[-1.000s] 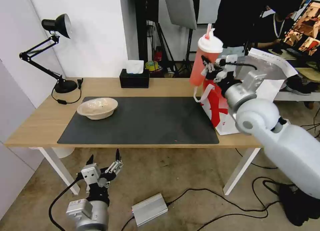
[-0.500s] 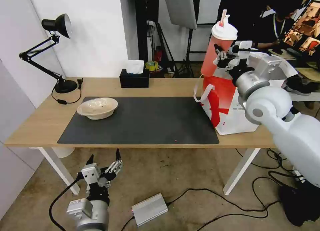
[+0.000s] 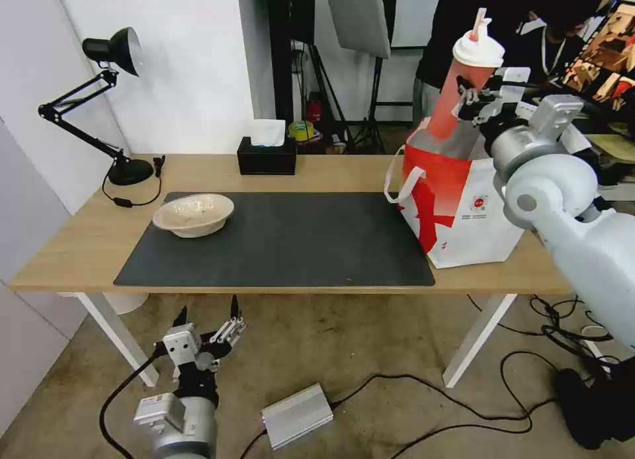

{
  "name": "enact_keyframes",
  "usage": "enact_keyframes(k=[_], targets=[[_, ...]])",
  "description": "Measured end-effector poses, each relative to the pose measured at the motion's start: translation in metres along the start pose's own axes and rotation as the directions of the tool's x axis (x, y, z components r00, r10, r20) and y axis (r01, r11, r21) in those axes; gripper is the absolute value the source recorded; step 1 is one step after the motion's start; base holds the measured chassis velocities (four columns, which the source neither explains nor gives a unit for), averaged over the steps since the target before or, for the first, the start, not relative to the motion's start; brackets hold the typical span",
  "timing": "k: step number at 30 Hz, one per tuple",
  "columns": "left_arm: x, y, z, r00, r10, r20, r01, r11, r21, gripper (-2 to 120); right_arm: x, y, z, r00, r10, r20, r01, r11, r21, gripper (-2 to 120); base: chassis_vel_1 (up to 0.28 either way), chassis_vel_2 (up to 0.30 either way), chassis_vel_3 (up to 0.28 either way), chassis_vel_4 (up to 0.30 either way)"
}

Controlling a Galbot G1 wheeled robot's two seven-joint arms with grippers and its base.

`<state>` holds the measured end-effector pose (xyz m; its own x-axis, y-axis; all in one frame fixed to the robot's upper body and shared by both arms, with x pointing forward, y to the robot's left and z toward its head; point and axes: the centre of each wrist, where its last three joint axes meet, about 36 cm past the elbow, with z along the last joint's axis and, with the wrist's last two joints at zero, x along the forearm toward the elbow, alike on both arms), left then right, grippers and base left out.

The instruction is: Pick up the trash from the table and place it into the takeout bag.

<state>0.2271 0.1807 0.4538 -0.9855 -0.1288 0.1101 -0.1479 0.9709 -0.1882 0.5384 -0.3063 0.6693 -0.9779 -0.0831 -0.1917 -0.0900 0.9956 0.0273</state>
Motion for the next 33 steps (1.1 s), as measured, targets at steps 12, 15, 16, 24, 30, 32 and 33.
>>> enact_keyframes(k=[12,15,16,24,30,32,33], targets=[[0.001,0.000,0.002,1.000,0.001,-0.007,-0.001,1.000,0.001,100,-0.016,-0.030,0.018,0.994,0.104,-0.034,-0.104,0.994,0.023,3,0.000,0.000,0.000,0.000],[0.001,-0.001,0.002,1.000,0.002,-0.008,-0.002,1.000,0.001,100,-0.019,-0.035,0.025,0.991,0.123,-0.047,-0.122,0.992,0.029,3,0.000,0.000,0.000,0.000],[0.001,-0.001,0.002,1.000,0.002,-0.007,-0.002,1.000,0.001,100,-0.021,-0.039,0.030,0.989,0.136,-0.056,-0.134,0.990,0.033,3,0.000,0.000,0.000,0.000],[0.000,0.001,0.002,1.000,-0.001,0.000,0.001,1.000,-0.002,100,-0.029,-0.048,0.049,0.980,0.172,-0.095,-0.170,0.985,0.033,3,0.000,0.000,0.000,0.000],[0.000,0.001,0.002,1.000,-0.002,0.003,0.002,1.000,-0.001,100,-0.030,-0.048,0.059,0.977,0.184,-0.112,-0.179,0.983,0.050,3,0.000,0.000,0.000,0.000],[0.000,0.001,0.003,1.000,-0.003,0.002,0.003,1.000,-0.001,100,-0.031,-0.046,0.062,0.976,0.183,-0.119,-0.178,0.983,0.052,3,0.000,0.000,0.000,0.000],[0.001,0.001,0.003,1.000,-0.002,0.001,0.002,1.000,0.000,100,-0.031,-0.046,0.063,0.976,0.182,-0.123,-0.177,0.983,0.052,3,0.000,0.000,0.000,0.000]])
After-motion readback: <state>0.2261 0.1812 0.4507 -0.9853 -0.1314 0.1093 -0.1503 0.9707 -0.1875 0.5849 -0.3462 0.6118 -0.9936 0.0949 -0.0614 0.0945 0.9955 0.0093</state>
